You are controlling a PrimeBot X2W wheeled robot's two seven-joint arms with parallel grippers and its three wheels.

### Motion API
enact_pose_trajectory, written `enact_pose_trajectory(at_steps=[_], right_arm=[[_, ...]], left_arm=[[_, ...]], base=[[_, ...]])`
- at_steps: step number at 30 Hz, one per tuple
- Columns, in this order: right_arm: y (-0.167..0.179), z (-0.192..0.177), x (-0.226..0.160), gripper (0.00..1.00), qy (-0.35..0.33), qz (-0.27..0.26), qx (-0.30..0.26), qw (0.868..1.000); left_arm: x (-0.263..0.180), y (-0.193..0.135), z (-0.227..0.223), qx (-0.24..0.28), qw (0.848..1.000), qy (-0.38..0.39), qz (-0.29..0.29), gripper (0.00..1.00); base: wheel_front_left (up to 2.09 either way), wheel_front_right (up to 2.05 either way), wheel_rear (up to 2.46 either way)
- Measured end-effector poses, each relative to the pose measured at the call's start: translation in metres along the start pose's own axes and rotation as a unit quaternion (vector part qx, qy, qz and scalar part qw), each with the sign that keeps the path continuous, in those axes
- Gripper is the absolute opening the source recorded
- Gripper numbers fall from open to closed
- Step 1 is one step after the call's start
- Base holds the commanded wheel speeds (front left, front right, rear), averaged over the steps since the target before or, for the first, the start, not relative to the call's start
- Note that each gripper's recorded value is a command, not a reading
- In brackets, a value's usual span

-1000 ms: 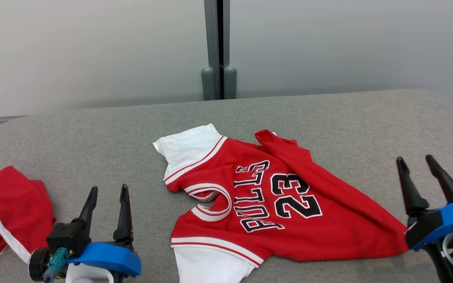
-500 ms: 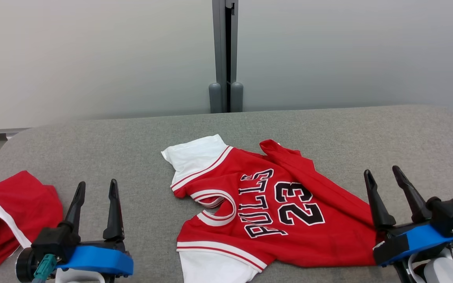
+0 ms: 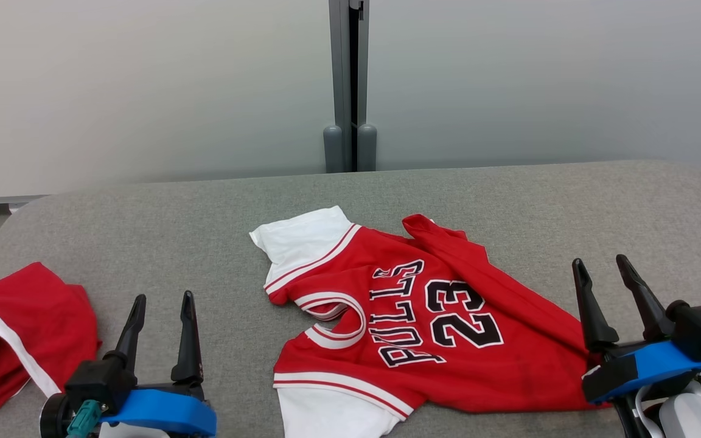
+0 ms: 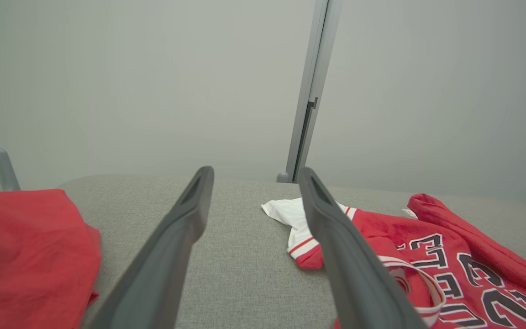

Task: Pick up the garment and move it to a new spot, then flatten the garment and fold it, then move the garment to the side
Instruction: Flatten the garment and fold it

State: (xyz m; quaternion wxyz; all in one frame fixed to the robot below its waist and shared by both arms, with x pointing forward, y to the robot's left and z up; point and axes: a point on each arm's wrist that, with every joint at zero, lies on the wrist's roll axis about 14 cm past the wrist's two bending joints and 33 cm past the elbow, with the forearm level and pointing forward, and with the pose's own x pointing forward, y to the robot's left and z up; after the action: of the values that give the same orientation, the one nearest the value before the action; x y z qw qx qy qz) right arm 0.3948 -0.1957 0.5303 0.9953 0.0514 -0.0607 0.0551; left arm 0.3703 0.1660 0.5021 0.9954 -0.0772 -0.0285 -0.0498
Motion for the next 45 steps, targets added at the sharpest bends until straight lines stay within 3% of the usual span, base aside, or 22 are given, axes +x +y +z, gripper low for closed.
enact_pose_trajectory(at_steps=[16,19,23,30,34,37,39,40,45], right_arm=[[-0.002,-0.001,-0.001,1.00,0.004,0.000,-0.004,1.000],[-0.015,-0.006,-0.003,1.00,0.014,-0.010,-0.016,1.000],[-0.043,-0.034,-0.014,1.00,0.089,-0.037,-0.031,0.995],[-0.084,-0.099,-0.049,1.00,0.254,-0.093,-0.016,0.963],[-0.092,-0.125,-0.064,1.00,0.313,-0.113,0.001,0.943],[-0.093,-0.142,-0.073,1.00,0.348,-0.122,0.014,0.929],[-0.091,-0.148,-0.075,1.00,0.360,-0.123,0.018,0.925],[-0.089,-0.152,-0.075,1.00,0.368,-0.123,0.022,0.921],[-0.086,-0.155,-0.074,1.00,0.372,-0.122,0.027,0.920]], left_arm=[[0.001,-0.004,-0.007,0.000,1.000,0.009,-0.008,1.00],[-0.003,-0.010,-0.024,-0.018,0.999,0.044,-0.015,1.00],[-0.014,-0.022,-0.049,-0.033,0.992,0.117,-0.039,1.00],[-0.046,-0.058,-0.090,-0.060,0.956,0.265,-0.105,1.00],[-0.073,-0.073,-0.114,-0.083,0.923,0.353,-0.129,1.00],[-0.083,-0.081,-0.122,-0.094,0.907,0.387,-0.140,1.00],[-0.091,-0.084,-0.129,-0.097,0.894,0.413,-0.145,1.00],[-0.101,-0.089,-0.136,-0.104,0.878,0.441,-0.151,1.00],[-0.114,-0.082,-0.147,-0.090,0.859,0.484,-0.141,1.00]], base=[[0.00,0.00,0.00],[0.00,0.00,0.00],[0.00,0.00,0.00],[0.00,0.00,0.00],[0.00,0.00,0.00],[0.00,0.00,0.00],[0.00,0.00,0.00],[0.00,0.00,0.00],[0.00,0.00,0.00]])
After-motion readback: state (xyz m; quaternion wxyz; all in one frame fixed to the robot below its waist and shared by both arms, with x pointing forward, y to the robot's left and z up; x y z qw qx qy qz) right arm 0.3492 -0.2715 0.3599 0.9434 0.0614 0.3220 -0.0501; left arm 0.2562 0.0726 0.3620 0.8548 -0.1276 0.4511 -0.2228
